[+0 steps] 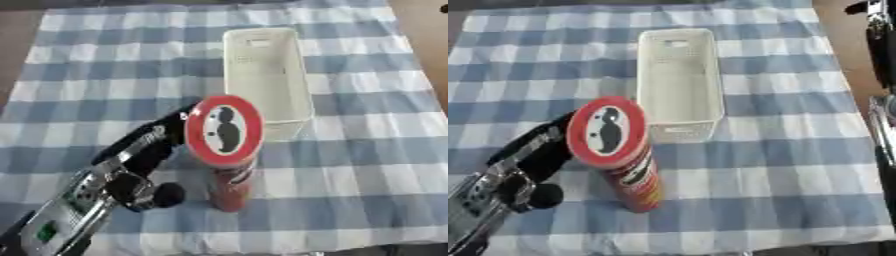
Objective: Pick up objects on the table and place them in the box.
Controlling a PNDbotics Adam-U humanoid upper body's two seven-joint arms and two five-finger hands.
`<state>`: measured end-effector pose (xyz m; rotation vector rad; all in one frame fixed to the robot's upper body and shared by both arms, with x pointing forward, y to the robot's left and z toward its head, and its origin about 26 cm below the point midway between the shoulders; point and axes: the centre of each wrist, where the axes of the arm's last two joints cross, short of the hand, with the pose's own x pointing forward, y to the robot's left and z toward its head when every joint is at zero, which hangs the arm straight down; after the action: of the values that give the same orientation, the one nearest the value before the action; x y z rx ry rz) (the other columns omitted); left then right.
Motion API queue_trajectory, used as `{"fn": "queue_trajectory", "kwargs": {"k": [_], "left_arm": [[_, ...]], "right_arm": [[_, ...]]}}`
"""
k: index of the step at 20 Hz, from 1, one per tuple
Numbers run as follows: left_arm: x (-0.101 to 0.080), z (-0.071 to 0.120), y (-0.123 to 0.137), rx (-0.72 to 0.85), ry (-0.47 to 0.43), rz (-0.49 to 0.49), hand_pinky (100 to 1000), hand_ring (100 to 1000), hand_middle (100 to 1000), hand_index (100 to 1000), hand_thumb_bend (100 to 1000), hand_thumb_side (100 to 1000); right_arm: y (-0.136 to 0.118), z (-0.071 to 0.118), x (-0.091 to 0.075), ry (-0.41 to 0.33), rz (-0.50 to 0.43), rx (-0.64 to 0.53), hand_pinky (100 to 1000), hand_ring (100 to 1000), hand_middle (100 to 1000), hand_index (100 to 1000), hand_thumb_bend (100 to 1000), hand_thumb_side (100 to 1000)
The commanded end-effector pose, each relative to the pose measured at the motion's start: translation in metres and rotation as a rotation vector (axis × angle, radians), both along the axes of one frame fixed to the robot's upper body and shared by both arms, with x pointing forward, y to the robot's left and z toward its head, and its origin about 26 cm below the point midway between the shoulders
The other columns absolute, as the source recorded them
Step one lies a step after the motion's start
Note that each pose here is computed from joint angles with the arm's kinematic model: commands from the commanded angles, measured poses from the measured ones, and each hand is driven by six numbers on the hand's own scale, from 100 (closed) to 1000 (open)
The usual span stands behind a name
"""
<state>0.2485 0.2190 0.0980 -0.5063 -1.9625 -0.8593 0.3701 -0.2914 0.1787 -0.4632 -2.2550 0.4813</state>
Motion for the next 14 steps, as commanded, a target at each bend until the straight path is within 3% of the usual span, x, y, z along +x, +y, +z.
{"fn": "queue_trajectory", "kwargs": {"k": [1, 9, 14], "left_arm": [[0.000, 0.004, -0.008, -0.022, 0.011, -0.017, 821, 794, 923, 1000, 613, 661], [0.000, 0.005, -0.024, -0.031, 0.029, -0.064, 826, 788, 923, 1000, 605, 682], [0.002, 0.008, -0.026, -0.020, 0.016, -0.062, 895, 853, 997, 1000, 591, 696]], "right_arm": [[-0.004, 0.015, 0.000, -0.038, -0.002, -0.015, 624, 807, 863, 1000, 100, 880], [-0.004, 0.017, 0.000, -0.041, 0.004, -0.010, 625, 808, 862, 1000, 100, 881], [-0.004, 0.017, 0.000, -0.042, 0.011, -0.009, 627, 809, 863, 1000, 100, 881]]}}
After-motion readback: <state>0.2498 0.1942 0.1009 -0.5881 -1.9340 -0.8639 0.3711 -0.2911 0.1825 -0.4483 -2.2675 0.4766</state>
